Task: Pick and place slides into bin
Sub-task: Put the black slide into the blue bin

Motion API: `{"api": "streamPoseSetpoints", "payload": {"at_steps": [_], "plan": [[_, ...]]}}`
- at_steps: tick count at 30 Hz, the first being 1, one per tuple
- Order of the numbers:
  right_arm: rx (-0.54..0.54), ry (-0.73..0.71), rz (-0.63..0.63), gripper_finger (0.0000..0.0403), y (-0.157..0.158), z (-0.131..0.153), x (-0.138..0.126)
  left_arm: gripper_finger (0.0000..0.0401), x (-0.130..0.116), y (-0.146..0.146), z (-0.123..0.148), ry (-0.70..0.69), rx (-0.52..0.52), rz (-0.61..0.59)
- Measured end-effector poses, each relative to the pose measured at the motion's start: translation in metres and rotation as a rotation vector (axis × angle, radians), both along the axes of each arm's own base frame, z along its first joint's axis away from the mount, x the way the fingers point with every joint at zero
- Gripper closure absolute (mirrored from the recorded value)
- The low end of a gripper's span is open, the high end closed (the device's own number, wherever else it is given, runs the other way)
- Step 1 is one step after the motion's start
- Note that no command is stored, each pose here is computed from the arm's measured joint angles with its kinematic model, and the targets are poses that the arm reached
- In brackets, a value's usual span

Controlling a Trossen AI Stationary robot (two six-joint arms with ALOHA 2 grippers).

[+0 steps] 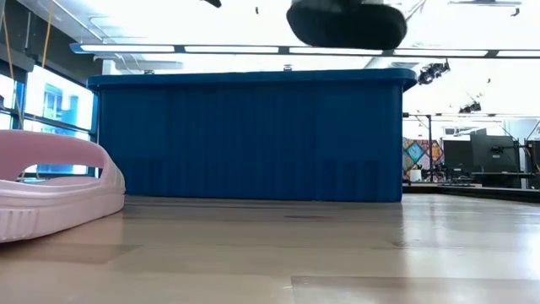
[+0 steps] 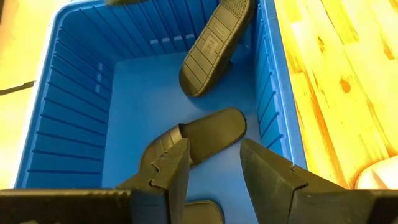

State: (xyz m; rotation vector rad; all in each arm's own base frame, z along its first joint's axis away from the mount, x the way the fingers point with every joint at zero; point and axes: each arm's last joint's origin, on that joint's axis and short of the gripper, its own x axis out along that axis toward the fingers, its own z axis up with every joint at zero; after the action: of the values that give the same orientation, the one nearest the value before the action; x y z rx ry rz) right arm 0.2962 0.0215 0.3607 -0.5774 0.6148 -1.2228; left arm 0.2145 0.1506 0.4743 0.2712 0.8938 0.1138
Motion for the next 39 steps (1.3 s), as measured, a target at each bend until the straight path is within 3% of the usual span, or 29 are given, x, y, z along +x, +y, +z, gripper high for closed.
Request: {"api": "streamPoseSetpoints", "payload": {"at_steps": [3, 9, 16, 27, 33, 39], "plan": [[0.056, 0.062, -0.039, 0.0403, -0.035, 0.002, 0.014, 0.0268, 0.000, 0.000, 0.000, 0.000, 0.004, -0.003], [0.236, -0.003, 0.049, 0.0403, -0.102, -0.007, 0.046, 0.0268, -0.001, 0.000, 0.000, 0.006, 0.013, -0.001], [0.299, 0.024, 0.081, 0.0403, -0.153, -0.051, 0.081, 0.0268, -0.001, 0.000, 0.000, 0.013, 0.030, -0.009], [0.335, 0.132, 0.194, 0.0403, -0.175, -0.143, 0.134, 0.0268, -0.001, 0.001, 0.000, 0.024, 0.046, -0.006], [0.345, 0.166, 0.200, 0.0386, -0.177, -0.162, 0.140, 0.0268, -0.001, 0.001, 0.000, 0.026, 0.047, -0.004], [0.389, 0.151, 0.259, 0.0327, -0.175, -0.163, 0.142, 0.0267, -0.001, 0.001, 0.000, 0.025, 0.045, -0.002]]}}
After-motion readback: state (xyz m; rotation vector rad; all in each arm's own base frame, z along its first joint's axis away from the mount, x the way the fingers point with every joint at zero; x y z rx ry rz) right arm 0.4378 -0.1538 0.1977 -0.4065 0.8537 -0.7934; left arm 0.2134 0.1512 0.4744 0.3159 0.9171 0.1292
